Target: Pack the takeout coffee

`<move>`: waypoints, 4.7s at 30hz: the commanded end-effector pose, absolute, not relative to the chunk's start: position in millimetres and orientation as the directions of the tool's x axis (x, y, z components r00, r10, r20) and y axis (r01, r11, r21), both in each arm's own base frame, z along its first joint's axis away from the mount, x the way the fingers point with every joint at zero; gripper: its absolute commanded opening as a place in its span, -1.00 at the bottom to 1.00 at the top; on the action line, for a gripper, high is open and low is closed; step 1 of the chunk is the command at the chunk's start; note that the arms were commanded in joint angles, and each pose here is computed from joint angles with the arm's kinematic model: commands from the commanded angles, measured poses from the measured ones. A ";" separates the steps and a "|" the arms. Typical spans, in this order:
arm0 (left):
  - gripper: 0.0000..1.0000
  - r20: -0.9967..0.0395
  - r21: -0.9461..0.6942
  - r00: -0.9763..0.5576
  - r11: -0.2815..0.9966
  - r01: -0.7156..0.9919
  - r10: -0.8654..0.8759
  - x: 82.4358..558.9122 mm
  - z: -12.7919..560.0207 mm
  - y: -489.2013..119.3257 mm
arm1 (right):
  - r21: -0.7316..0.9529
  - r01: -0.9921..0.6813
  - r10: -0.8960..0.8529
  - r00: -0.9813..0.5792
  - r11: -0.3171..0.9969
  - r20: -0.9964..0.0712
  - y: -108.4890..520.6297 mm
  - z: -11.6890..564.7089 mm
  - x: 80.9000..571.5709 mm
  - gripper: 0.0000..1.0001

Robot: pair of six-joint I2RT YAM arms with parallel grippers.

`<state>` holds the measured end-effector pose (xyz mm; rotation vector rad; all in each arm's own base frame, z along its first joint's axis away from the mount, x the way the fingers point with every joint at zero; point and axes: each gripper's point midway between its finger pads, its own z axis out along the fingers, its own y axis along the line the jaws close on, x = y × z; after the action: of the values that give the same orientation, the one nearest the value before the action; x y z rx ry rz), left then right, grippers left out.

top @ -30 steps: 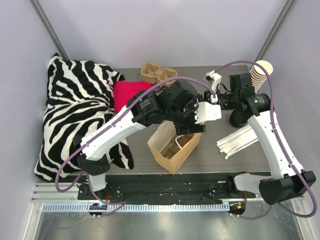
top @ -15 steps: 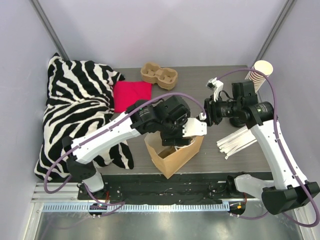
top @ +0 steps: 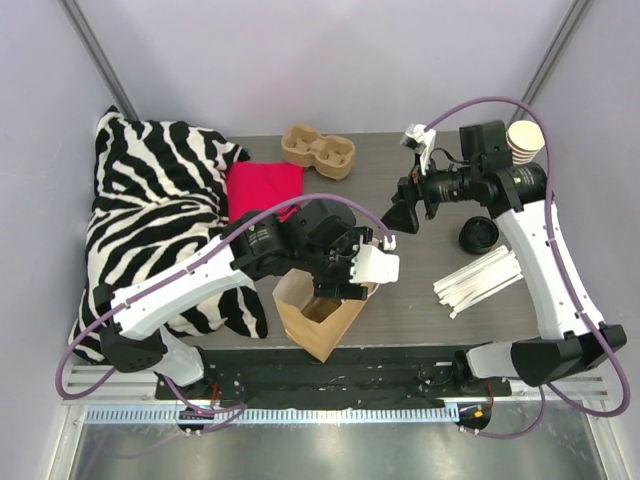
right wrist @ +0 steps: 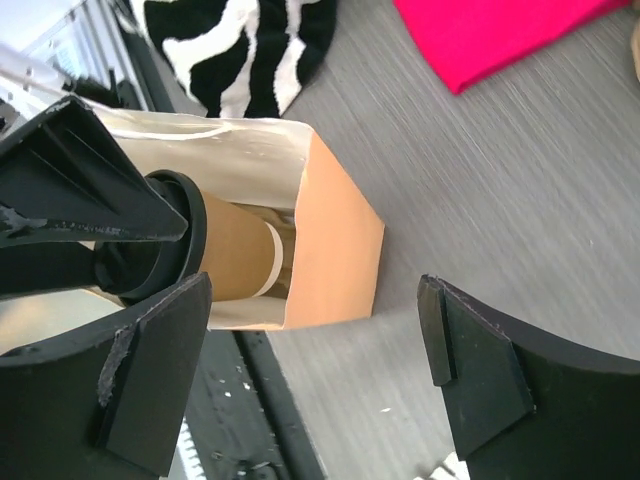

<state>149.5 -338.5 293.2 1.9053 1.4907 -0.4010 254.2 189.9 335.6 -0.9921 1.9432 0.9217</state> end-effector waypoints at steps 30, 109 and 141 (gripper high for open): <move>-0.83 -0.614 0.333 0.203 0.018 0.943 0.762 164.0 291.4 -287.4 | 0.416 -0.825 -0.315 -0.540 0.384 -0.781 231.6 316.1 186.5 -0.16; -0.83 -0.631 0.338 0.203 0.029 0.941 0.749 147.3 248.9 -271.5 | 0.161 -0.924 -0.258 -0.259 0.347 -0.931 286.2 333.6 201.5 -0.98; -0.84 -0.663 0.595 0.437 0.074 0.800 0.607 149.9 246.5 -275.6 | -0.293 -0.748 -0.444 -0.001 0.595 -0.896 280.8 324.1 209.9 -0.98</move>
<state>151.6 -259.2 219.4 1.7121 1.3445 -0.1462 193.9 275.0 303.4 -1.0991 1.6587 0.3796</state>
